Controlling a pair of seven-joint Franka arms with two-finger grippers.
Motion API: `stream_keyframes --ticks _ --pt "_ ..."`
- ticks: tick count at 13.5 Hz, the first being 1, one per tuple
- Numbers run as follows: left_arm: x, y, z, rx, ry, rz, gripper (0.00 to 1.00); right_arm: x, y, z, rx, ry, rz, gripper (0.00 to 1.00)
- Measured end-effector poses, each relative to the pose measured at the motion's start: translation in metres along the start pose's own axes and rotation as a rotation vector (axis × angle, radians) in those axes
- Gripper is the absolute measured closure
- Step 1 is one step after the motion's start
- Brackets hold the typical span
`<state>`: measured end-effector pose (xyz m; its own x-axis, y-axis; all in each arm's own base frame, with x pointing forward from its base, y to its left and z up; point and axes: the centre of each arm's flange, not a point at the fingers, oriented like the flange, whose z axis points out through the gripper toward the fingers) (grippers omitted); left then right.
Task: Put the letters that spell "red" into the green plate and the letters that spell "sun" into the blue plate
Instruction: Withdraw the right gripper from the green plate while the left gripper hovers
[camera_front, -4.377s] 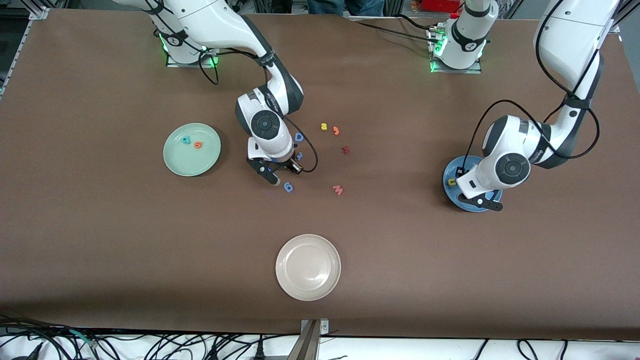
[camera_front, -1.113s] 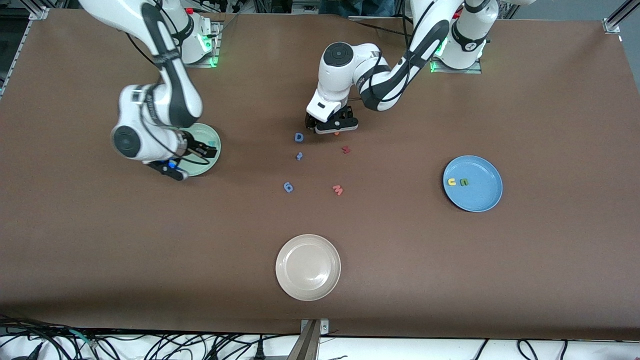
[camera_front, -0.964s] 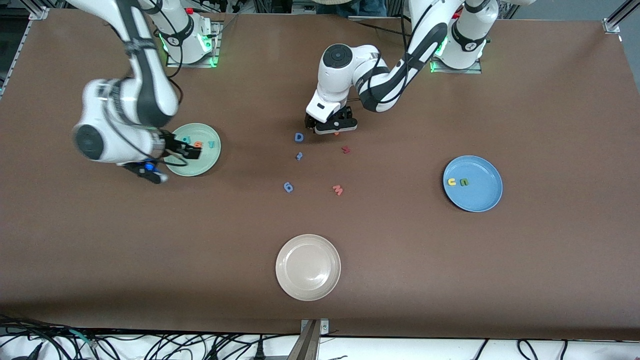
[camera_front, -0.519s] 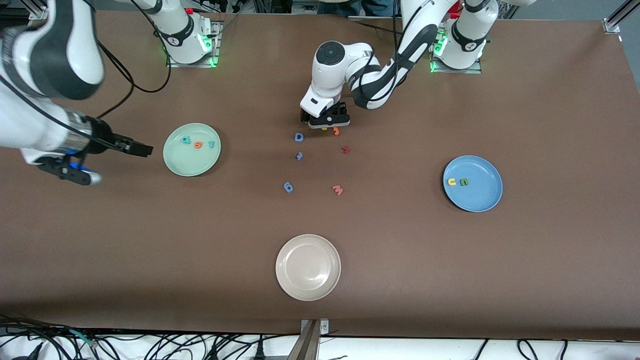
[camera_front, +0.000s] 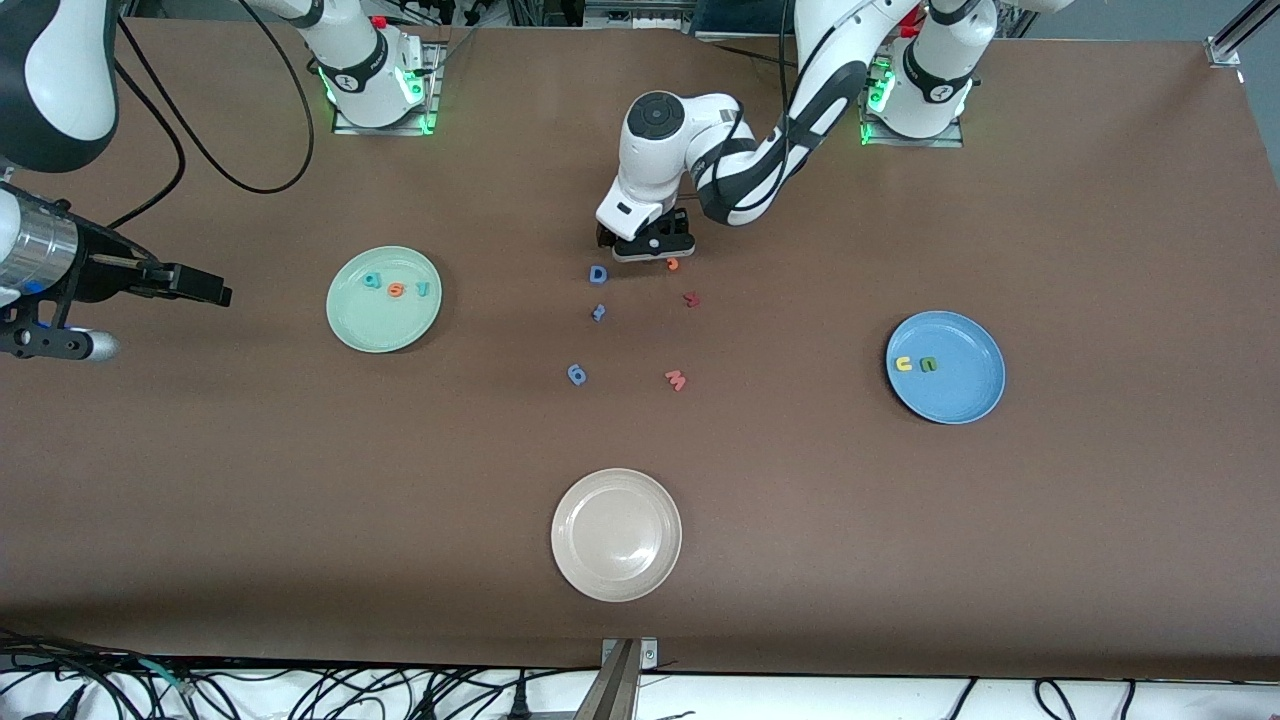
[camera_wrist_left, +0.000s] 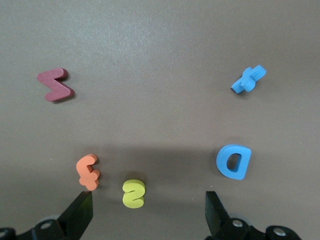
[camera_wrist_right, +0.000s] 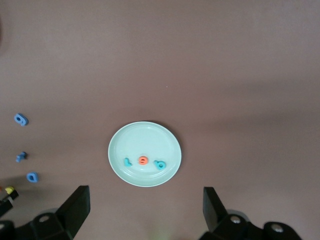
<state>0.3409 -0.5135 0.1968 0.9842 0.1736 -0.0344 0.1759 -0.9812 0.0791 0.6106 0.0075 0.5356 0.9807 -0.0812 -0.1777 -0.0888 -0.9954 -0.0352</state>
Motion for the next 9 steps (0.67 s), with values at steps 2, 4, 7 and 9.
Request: stream_keyframes --ticks 2,4,7,9 --pt "0.0 0.0 0.003 0.005 0.009 0.02 0.0 0.001 -0.001 0.001 -0.003 0.001 -0.012 0.0" --pt "0.0 0.001 0.006 0.007 0.015 0.033 0.0 0.003 -0.003 -0.005 -0.007 0.016 -0.008 0.0" --pt "0.0 0.0 0.009 0.01 0.01 0.032 0.0 0.004 -0.006 -0.014 -0.011 0.038 0.006 0.0" --pt "0.0 0.0 0.011 0.012 0.008 0.031 0.0 0.004 -0.008 -0.016 -0.011 0.042 0.003 0.0"
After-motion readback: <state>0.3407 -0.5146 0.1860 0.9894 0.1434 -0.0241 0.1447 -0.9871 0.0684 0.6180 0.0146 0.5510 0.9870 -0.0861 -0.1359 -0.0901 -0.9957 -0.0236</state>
